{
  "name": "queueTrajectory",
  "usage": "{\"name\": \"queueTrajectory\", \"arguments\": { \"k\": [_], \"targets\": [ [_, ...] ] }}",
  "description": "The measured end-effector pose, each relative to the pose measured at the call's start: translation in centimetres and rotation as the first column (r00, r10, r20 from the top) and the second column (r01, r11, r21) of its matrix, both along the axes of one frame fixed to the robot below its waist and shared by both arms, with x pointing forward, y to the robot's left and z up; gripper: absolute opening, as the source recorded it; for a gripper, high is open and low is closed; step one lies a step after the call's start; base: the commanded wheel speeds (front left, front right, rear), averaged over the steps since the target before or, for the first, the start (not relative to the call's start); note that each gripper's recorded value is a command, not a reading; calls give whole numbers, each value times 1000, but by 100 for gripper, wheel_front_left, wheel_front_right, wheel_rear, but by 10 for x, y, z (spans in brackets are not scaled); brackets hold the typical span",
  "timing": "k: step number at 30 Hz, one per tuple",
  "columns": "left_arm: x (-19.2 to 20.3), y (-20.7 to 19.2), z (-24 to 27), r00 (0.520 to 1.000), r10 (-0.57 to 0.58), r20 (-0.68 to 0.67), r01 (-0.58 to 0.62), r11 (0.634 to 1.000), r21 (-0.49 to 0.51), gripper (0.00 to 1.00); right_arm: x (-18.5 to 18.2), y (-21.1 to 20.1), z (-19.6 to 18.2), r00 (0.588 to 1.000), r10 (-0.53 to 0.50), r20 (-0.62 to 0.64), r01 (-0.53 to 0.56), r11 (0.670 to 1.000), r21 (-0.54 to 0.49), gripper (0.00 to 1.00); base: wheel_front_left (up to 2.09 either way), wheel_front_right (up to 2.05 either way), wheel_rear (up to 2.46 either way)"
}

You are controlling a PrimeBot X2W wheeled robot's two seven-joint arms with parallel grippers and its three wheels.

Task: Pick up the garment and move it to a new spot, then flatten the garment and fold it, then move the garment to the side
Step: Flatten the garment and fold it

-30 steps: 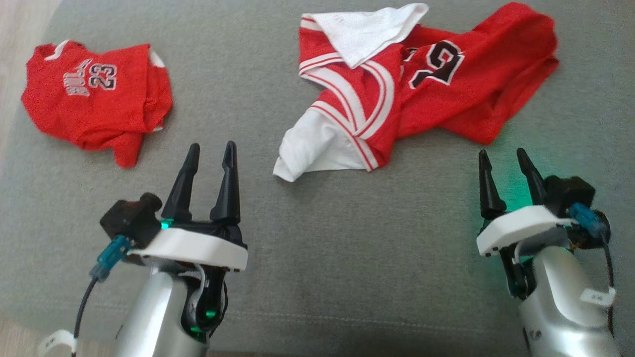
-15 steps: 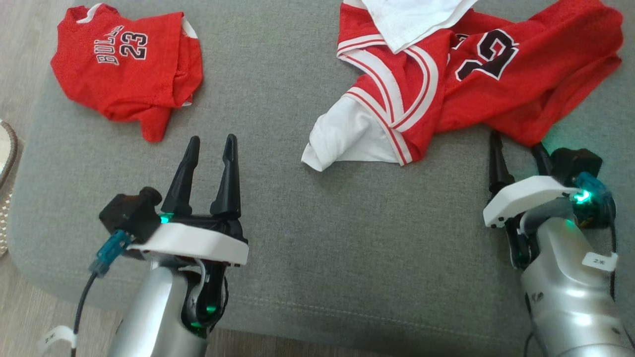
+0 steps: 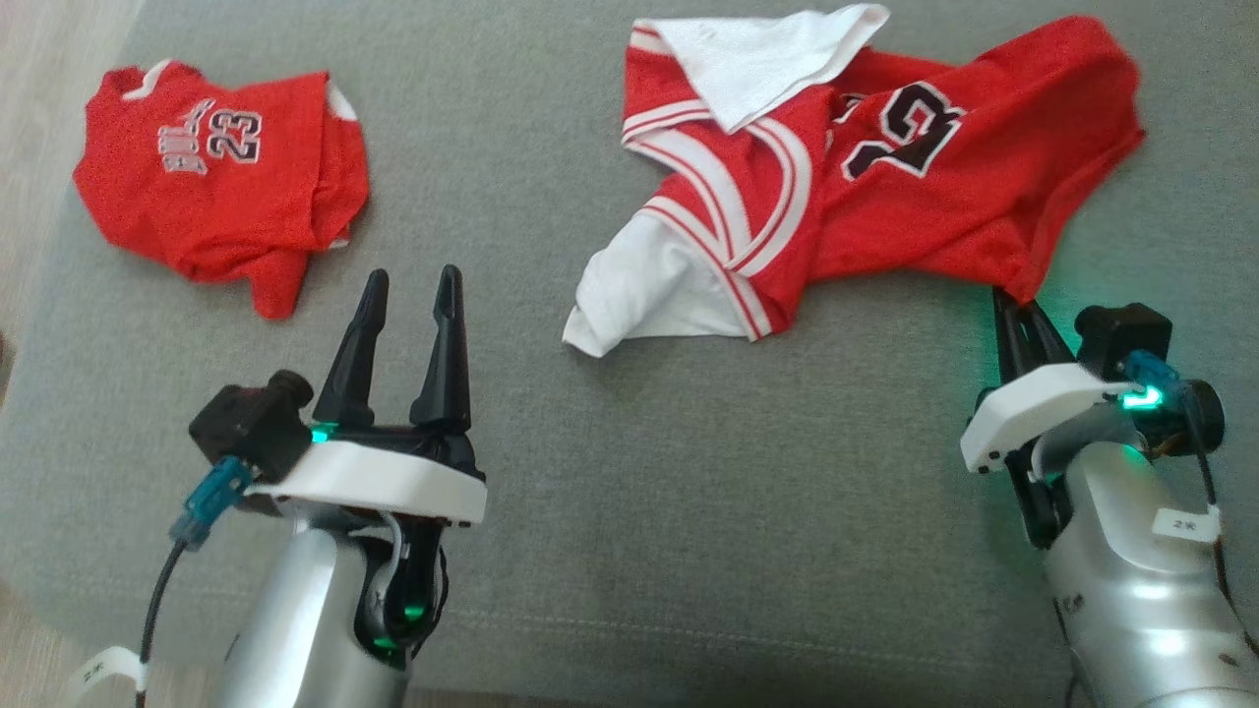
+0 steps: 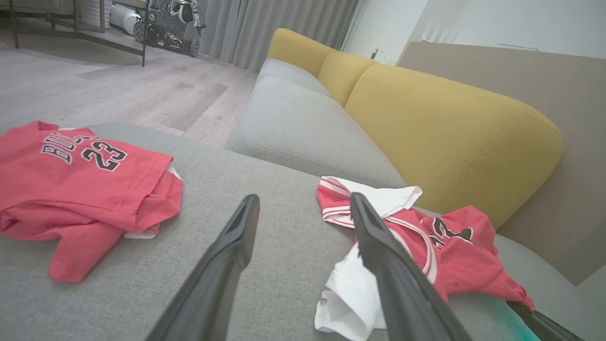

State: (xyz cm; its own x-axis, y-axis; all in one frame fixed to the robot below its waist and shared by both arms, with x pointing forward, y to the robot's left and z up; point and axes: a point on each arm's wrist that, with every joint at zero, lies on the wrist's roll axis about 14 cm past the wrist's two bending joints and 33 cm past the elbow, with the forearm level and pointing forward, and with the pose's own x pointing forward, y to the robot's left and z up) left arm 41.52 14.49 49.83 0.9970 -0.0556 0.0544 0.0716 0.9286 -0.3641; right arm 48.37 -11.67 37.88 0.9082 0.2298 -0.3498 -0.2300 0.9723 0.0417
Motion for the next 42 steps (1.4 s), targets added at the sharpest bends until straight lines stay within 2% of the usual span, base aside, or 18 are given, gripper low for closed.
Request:
{"name": "queueTrajectory", "arguments": {
  "k": [14, 18, 21, 24, 28, 33, 36, 42],
  "targets": [
    [-20, -18, 23, 998, -41, 56, 42, 999, -24, 100, -27, -34, 74, 986, 106, 132, -84, 983, -160, 0, 0, 0, 0],
    [-31, -20, 29, 997, -39, 72, 41, 999, -25, 100, -54, -40, 88, 983, 156, 91, -137, 972, -192, 0, 0, 0, 0],
    [-37, -23, 34, 995, -47, 85, 49, 998, -26, 100, -84, -42, 89, 979, 203, 2, -199, 961, -192, 0, 0, 0, 0],
    [-38, -25, 36, 995, -49, 91, 52, 998, -33, 100, -101, -58, 94, 977, 207, -57, -215, 953, -212, 0, 0, 0, 0],
    [-39, -24, 31, 996, -46, 73, 49, 998, -44, 100, -83, -75, 126, 985, 175, -11, -173, 960, -222, 0, 0, 0, 0],
    [-36, -23, 23, 998, -44, 49, 46, 998, -42, 100, -61, -68, 132, 983, 185, -5, -181, 959, -216, 0, 0, 0, 0],
    [-28, -20, 23, 998, -39, 50, 41, 999, -37, 100, -38, -60, 125, 979, 201, -32, -203, 953, -226, 0, 0, 0, 0],
    [-17, -12, 11, 1000, -22, 18, 23, 999, -34, 100, 5, -45, 83, 957, 235, -169, -273, 926, -262, 0, 0, 0, 0]
  ]
}}
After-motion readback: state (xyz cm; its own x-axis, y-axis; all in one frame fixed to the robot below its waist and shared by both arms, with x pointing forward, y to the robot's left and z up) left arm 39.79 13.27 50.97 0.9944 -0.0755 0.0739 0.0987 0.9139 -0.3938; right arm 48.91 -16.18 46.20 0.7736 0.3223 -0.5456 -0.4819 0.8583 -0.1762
